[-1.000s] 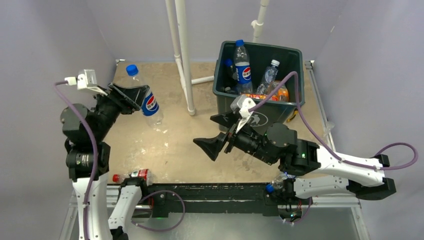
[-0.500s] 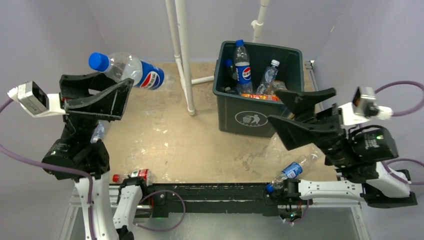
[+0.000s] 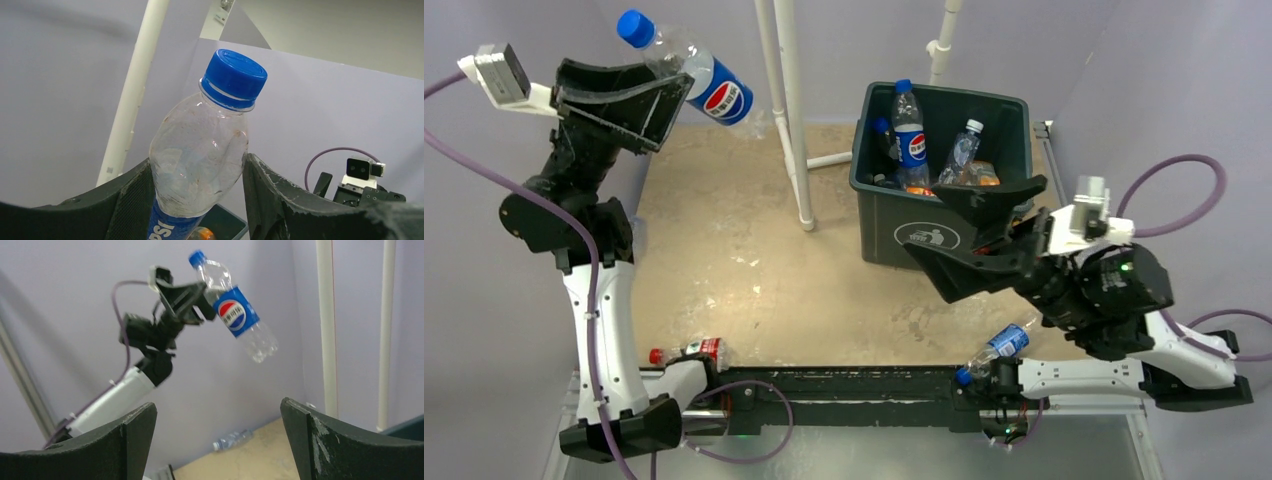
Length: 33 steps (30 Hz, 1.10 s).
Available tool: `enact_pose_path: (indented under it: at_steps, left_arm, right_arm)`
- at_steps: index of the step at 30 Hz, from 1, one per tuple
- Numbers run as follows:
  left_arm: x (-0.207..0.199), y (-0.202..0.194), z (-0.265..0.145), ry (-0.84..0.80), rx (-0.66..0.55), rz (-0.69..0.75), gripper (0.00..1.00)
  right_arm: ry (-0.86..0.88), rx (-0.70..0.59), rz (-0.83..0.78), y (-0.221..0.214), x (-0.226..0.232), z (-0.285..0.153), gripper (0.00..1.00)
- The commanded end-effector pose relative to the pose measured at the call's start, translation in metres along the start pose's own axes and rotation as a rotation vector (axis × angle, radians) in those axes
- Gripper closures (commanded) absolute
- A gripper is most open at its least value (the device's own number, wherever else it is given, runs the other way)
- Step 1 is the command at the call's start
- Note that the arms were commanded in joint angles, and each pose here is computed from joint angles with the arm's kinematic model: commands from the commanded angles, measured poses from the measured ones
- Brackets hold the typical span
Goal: Put the plastic bottles in the bin
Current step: Place the plastic bottle in the trash bin.
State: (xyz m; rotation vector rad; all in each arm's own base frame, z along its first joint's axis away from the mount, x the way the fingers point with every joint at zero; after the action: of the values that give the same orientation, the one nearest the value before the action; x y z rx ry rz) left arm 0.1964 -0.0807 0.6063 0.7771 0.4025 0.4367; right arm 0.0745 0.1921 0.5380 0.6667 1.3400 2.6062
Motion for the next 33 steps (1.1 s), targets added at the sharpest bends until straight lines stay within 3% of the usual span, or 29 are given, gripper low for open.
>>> enact_pose_path:
  at_steps: [1, 5, 8, 13, 17, 23, 28, 29, 32, 33]
  left_arm:
    - [-0.014, 0.011, 0.017, -0.056, 0.037, 0.085, 1.00]
    - [-0.016, -0.007, 0.041, -0.082, 0.068, 0.038, 1.00]
    - [-0.025, -0.059, 0.072, -0.112, 0.171, -0.023, 1.00]
    - [-0.091, -0.127, 0.101, -0.174, 0.272, 0.000, 1.00]
    - [-0.108, -0.177, 0.124, -0.177, 0.356, 0.026, 1.00]
    - [-0.099, -0.234, 0.151, -0.160, 0.312, 0.106, 1.00]
    - [-0.095, -0.273, 0.182, -0.174, 0.316, 0.077, 1.00]
    - [-0.094, -0.280, 0.185, -0.169, 0.318, 0.073, 0.88]
    - [-0.081, -0.292, 0.180, -0.085, 0.357, 0.072, 0.20]
    - [-0.078, -0.287, 0.175, -0.054, 0.358, 0.085, 0.12]
  right_arm:
    - [-0.104, 0.025, -0.072, -0.011, -0.013, 0.012, 0.01]
    - [-0.126, 0.042, -0.089, -0.025, -0.017, 0.016, 0.01]
    - [-0.143, 0.039, -0.095, -0.026, -0.021, 0.015, 0.01]
    - [-0.209, -0.008, -0.076, -0.012, -0.031, 0.001, 0.01]
    - [-0.218, -0.046, -0.062, 0.003, -0.037, -0.018, 0.01]
    - [-0.159, -0.112, 0.000, 0.024, -0.036, -0.046, 0.01]
    - [-0.148, -0.117, 0.040, 0.025, -0.035, -0.052, 0.01]
    - [-0.143, -0.112, 0.040, 0.023, -0.034, -0.051, 0.01]
    - [-0.134, -0.097, 0.038, 0.022, -0.032, -0.048, 0.01]
    - [-0.135, -0.090, 0.035, 0.020, -0.032, -0.047, 0.01]
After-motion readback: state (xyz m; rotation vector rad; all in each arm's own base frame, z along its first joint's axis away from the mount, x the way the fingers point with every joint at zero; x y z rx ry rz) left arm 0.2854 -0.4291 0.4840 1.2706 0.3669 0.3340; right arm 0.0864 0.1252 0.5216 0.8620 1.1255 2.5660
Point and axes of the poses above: each gripper's point midway between its finger pads, its own z axis out along the fingers, its own x axis along the line the jaws close on, y = z × x, the point moved 4 cm from there along -z, back along the fingers, and after that the axes turned 9 degrees about z, right-handed, at the moved point
